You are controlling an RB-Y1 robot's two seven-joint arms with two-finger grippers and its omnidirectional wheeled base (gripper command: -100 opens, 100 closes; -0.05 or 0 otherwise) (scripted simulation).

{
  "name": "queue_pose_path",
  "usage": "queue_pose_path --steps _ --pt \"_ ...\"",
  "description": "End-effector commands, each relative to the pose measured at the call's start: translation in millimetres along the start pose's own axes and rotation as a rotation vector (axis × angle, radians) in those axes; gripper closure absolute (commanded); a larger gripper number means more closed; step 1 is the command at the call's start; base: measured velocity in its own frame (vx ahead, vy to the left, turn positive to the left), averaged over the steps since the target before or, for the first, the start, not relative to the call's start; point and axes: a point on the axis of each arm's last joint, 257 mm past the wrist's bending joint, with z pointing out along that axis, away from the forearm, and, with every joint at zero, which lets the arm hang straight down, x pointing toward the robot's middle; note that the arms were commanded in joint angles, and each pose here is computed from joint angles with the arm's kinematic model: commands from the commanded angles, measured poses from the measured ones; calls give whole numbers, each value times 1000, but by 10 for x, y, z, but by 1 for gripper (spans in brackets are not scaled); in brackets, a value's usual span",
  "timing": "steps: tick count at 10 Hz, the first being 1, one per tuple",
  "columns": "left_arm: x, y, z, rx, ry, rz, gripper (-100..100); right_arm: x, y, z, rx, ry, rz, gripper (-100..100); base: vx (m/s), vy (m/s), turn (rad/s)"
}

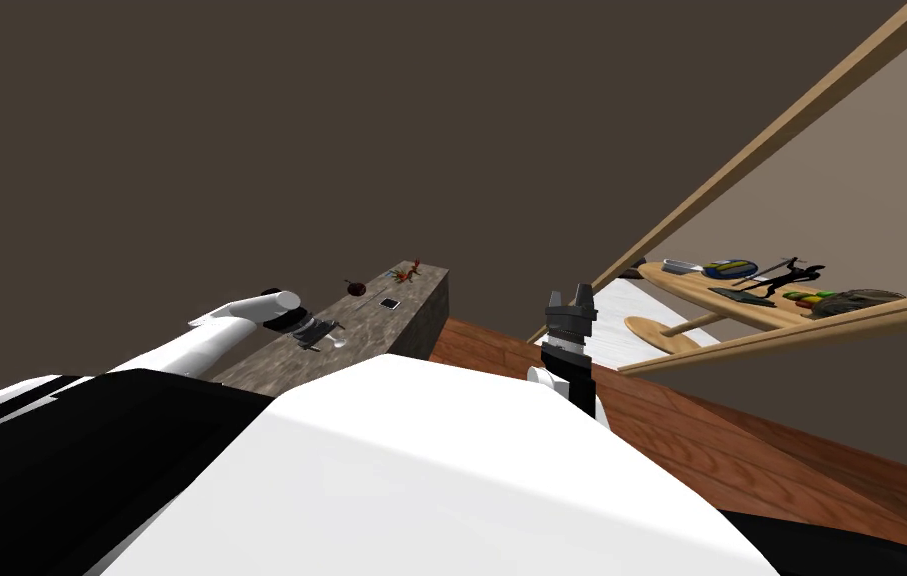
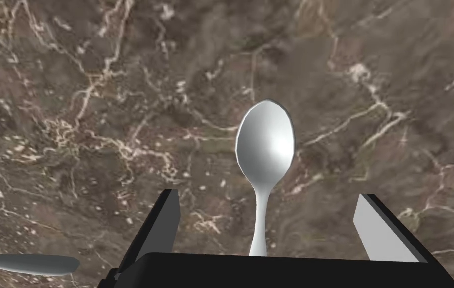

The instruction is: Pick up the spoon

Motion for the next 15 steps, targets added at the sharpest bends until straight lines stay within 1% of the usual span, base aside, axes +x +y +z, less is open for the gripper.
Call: queue_pose_path --steps 1,2,3,4,5,9,10,11,15 --pt "0 0 0 0 0 0 -100 0 0 0 0 0 0 0 9 -3 -6" --pt "10 5 3 -2 4 -1 0 0 0 0 0 0 0 0 0 0 0" --pt "6 7 126 2 -8 -6 -100 0 0 0 0 0 0 0 -22 -23 -68" --pt "16 15 65 -1 -1 -4 -100 0 0 0 0 0 0 0 -15 -15 -17" --pt "14 12 74 0 -3 -5 100 0 0 0 0 0 0 0 0 0 0" --pt "14 12 73 0 -3 -5 100 0 0 0 0 0 0 0 0 0 0" --pt "14 12 73 0 -3 -5 0 0 0 0 0 0 0 0 0 0 0" --pt "-72 64 81 -20 -38 11 -100 0 0 0 0 0 0 0 -12 3 -72" --pt "-278 181 79 -70 -120 55 -100 0 0 0 0 0 0 0 -22 6 -71"
